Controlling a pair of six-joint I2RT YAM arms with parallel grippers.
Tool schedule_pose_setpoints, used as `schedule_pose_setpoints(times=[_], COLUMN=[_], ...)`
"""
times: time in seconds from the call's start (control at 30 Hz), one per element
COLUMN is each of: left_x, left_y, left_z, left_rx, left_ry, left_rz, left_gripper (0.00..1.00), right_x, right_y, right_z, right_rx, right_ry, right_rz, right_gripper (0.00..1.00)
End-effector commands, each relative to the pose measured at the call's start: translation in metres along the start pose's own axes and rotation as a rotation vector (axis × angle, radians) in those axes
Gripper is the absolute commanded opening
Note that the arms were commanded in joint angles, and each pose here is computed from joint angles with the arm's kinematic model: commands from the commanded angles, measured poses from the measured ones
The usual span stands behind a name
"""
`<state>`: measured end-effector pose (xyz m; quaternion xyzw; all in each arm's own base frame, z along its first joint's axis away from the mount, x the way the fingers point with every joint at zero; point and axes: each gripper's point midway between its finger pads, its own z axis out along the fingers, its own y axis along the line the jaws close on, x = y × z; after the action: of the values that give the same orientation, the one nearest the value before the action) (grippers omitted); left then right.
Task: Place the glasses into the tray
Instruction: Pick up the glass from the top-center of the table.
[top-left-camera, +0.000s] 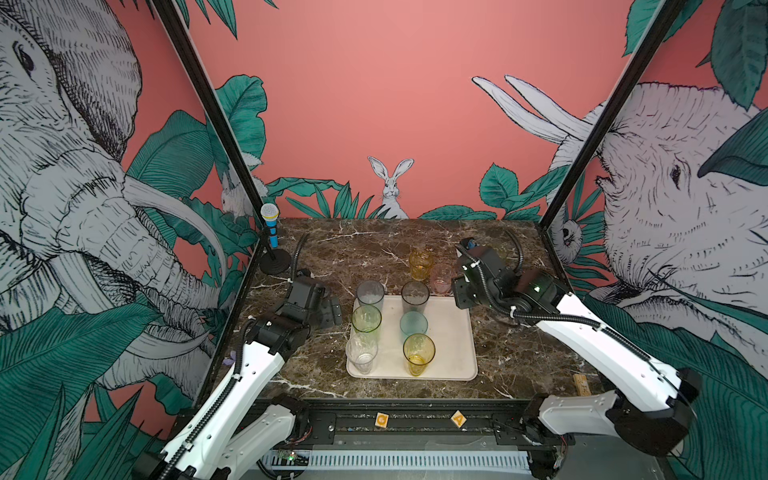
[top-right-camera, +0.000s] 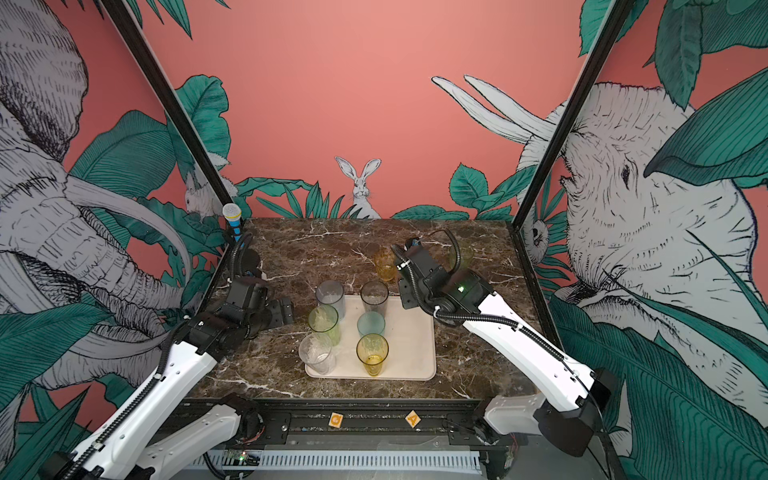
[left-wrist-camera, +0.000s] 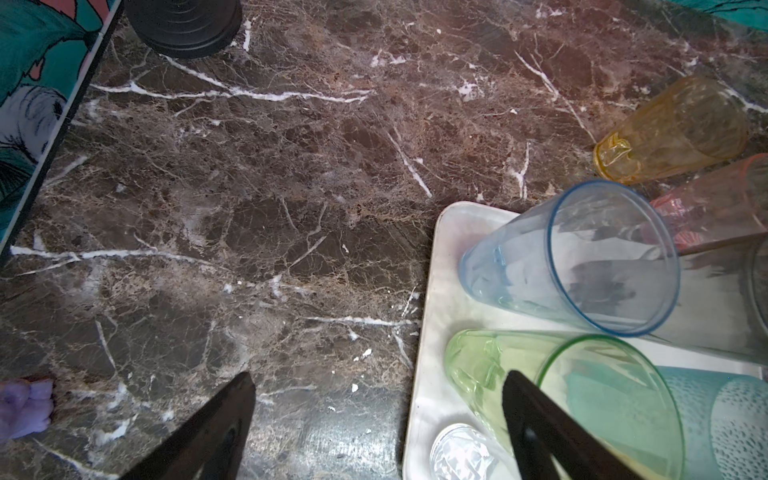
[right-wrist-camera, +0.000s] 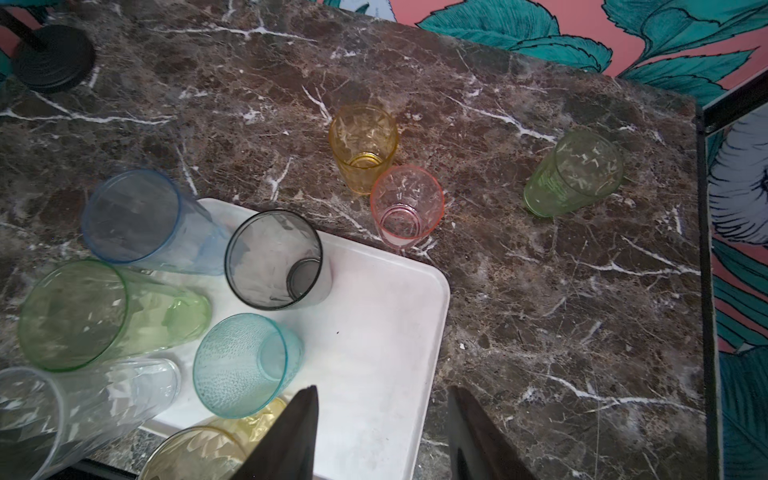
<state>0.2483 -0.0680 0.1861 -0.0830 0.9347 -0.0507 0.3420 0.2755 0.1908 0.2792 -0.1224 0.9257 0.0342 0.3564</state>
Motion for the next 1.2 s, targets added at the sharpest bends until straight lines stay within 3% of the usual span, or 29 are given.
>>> schedule_pose_setpoints(times=[0.0, 0.53, 1.17], left_x=[-0.015, -0.045, -0.054], left_y=[0.000, -0.005, -0.016], left_z=[0.000, 0.005, 0.015], left_rx=[-0.018, -0.053, -0.039], left_ry=[-0.041, -0.126, -0.132], left_rz=[0.008, 0.092, 0.122], left_gripper=[0.94, 0.94, 0.94], right_x=[-0.017, -0.093, -0.100], right_y=[-0.003, -0.010, -0.016], right_z=[0.015, 0.103, 0.186], right_rx=[-0.002, -0.059, -0.084], right_ry=[0.006, 0.026, 0.124], right_rz=[-0.008, 0.071, 0.121], right_gripper=[0.53, 0.53, 0.52])
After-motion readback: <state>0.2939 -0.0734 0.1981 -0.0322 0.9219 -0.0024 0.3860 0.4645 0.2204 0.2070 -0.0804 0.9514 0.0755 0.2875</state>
